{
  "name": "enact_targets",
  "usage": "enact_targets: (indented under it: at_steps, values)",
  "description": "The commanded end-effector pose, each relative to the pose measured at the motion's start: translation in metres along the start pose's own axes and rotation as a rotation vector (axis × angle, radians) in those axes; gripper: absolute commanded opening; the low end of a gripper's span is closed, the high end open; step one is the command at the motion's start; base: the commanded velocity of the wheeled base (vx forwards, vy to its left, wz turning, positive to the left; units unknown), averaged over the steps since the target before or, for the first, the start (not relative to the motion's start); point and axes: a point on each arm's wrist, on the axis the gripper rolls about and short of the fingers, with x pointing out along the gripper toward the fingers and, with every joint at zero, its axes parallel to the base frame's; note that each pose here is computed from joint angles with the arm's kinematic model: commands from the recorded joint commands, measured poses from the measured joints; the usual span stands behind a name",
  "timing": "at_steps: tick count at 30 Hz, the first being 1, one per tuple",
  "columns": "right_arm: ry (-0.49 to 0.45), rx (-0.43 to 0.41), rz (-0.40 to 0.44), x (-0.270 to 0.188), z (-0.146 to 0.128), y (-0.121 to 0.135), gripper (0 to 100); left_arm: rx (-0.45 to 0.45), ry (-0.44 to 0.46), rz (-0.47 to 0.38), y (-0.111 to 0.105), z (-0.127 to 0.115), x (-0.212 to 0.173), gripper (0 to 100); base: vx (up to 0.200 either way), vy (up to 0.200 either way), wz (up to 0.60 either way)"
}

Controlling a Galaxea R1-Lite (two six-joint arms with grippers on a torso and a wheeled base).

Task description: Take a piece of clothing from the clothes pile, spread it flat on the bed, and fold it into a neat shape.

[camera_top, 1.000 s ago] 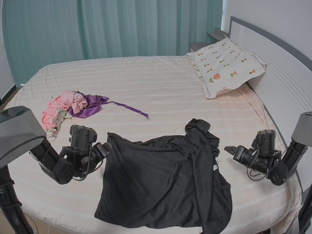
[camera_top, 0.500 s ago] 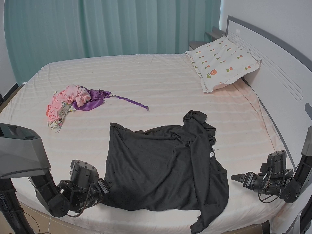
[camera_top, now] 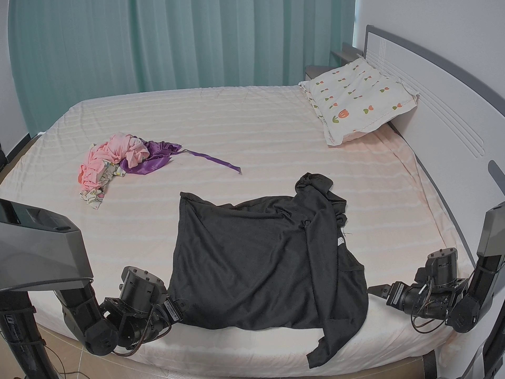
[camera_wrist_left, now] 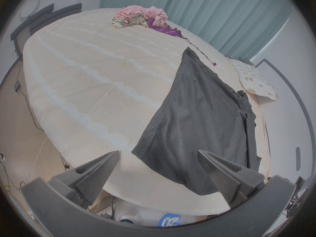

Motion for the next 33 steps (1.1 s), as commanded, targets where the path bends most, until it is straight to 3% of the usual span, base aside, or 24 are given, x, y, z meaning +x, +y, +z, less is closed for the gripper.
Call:
enact_targets:
  at_steps: [1, 2, 3, 15, 22, 23, 27, 33]
  values:
    - [0.041, 0.005, -0.002, 0.007, -0.011, 0.001, 100, 0.002, 0.016, 0.021, 0.002, -0.003, 0.009, 100, 0.000, 0.000, 0.00]
    - [0.049, 0.008, 0.008, 0.008, -0.014, 0.003, 100, 0.001, 0.012, 0.020, 0.001, -0.002, 0.011, 100, 0.000, 0.000, 0.00]
    - [0.052, 0.005, 0.014, 0.009, -0.016, 0.004, 100, -0.007, 0.006, 0.019, 0.000, 0.000, 0.012, 0, 0.000, 0.000, 0.00]
    - [0.100, -0.042, 0.022, 0.021, -0.036, 0.005, 100, -0.054, -0.074, -0.024, 0.000, 0.023, -0.009, 0, 0.000, 0.000, 0.00]
    - [0.083, -0.061, 0.046, 0.040, -0.042, 0.006, 100, -0.009, -0.055, 0.012, 0.003, 0.026, -0.018, 0, 0.000, 0.000, 0.00]
    - [0.065, -0.058, 0.057, 0.043, -0.040, 0.005, 0, -0.017, -0.062, 0.015, 0.004, 0.029, -0.019, 0, 0.000, 0.000, 0.00]
    - [0.015, -0.056, 0.086, 0.046, -0.034, 0.009, 0, -0.028, -0.065, 0.028, 0.007, 0.032, -0.016, 0, 0.000, 0.000, 0.00]
    - [-0.122, -0.006, 0.096, 0.049, -0.001, 0.005, 0, -0.039, -0.074, 0.032, 0.008, 0.035, -0.015, 0, 0.000, 0.000, 0.00]
